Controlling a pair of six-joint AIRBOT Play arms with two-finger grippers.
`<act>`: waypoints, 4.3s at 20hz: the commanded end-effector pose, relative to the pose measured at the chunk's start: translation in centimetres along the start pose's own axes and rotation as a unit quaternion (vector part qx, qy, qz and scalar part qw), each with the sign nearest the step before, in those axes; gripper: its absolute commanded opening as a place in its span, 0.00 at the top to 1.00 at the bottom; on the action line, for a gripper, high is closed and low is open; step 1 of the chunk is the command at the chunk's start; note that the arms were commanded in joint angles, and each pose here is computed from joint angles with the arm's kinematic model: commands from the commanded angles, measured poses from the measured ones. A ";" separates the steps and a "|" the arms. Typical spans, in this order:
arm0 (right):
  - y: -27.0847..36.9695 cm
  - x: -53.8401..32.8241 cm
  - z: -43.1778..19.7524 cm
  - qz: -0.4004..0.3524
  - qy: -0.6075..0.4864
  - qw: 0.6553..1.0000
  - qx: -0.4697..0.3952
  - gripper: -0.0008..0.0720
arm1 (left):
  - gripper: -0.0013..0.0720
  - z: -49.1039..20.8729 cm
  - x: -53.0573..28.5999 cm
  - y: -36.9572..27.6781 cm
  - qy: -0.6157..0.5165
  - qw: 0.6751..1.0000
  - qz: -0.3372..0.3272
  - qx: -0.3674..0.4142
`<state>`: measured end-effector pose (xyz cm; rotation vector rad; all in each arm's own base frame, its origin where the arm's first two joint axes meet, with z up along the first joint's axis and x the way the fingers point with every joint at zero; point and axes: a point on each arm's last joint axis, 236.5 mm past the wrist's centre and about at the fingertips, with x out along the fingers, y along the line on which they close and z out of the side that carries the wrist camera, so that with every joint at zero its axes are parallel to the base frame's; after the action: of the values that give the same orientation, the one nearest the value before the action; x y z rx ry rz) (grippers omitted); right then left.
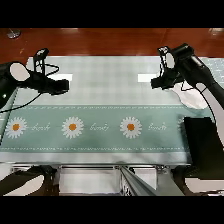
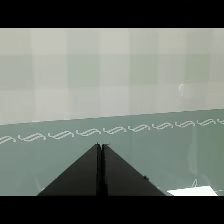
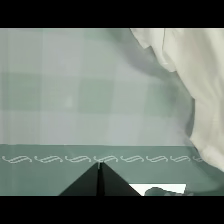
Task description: Fold the shirts.
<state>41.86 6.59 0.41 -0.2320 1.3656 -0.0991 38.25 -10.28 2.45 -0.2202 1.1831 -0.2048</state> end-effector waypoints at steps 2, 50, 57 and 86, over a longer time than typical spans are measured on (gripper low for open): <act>0.0 0.0 0.0 0.000 0.000 1.000 0.000 0.96 | 0.96 0.0 0.0 0.0 0.000 1.000 0.000 0.000; -7.7 -45.0 0.0 0.209 -0.576 0.789 0.041 0.96 | 0.02 -8.2 -14.7 -5.8 -0.176 0.974 -0.124 0.069; 11.9 -33.7 -4.1 0.373 -0.382 0.842 -0.081 0.96 | 0.02 -6.8 -14.4 -5.4 -0.196 0.972 -0.116 0.063; 3.6 0.7 -20.9 0.355 0.028 0.895 0.271 0.15 | 0.02 -17.8 7.8 -9.5 0.026 0.965 -0.200 -0.167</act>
<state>23.50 6.07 -3.49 0.7262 1.2831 0.0884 21.09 -21.18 -7.53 -0.7962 1.2918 -0.4071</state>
